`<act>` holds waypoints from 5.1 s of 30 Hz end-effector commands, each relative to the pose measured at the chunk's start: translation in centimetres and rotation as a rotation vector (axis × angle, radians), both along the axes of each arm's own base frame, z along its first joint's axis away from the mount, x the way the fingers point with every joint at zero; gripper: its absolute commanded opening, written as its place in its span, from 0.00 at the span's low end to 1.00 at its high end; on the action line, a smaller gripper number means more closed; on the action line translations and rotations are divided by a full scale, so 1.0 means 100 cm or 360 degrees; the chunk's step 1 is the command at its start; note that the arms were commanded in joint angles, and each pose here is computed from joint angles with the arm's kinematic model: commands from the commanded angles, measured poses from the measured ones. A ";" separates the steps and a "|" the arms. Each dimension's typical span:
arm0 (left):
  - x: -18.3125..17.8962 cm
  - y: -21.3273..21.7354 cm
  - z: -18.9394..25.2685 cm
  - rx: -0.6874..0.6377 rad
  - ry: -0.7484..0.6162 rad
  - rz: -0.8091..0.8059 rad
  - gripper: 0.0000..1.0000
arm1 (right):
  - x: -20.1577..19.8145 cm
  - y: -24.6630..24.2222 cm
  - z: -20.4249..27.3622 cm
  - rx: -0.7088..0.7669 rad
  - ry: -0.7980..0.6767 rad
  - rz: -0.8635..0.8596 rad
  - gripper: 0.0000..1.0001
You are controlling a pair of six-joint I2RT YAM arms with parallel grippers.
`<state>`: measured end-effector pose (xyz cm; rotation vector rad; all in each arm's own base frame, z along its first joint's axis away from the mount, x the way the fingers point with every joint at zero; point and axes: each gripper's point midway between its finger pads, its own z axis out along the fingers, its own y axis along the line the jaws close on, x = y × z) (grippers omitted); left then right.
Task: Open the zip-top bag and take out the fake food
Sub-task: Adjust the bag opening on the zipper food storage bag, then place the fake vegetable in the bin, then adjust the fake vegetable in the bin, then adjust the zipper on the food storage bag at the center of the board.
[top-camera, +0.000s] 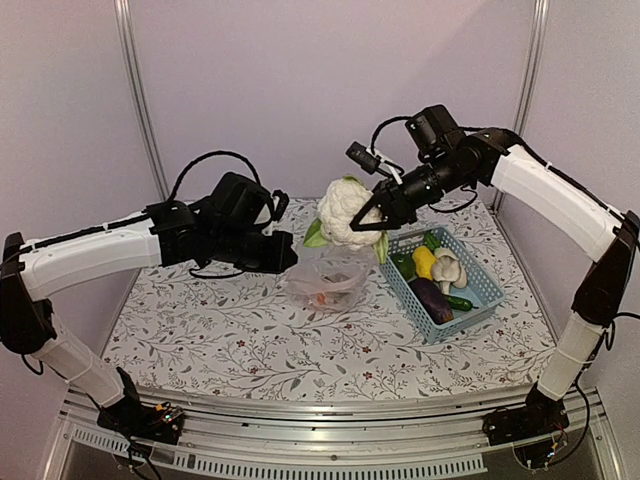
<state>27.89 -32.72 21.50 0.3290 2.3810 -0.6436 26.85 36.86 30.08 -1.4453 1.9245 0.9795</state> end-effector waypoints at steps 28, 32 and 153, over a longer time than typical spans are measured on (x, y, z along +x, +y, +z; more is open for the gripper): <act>0.011 0.044 0.036 -0.0063 -0.0167 0.0051 0.00 | 0.061 -0.251 -0.108 -0.0605 0.0439 -0.1012 0.33; 0.010 0.043 0.035 -0.0069 -0.0161 0.0040 0.00 | 0.051 -0.257 -0.132 -0.0740 0.0592 -0.0958 0.34; 0.013 -0.016 0.019 -0.0345 -0.0033 -0.0159 0.00 | 0.014 -0.099 0.014 0.0062 0.0230 -0.0215 0.88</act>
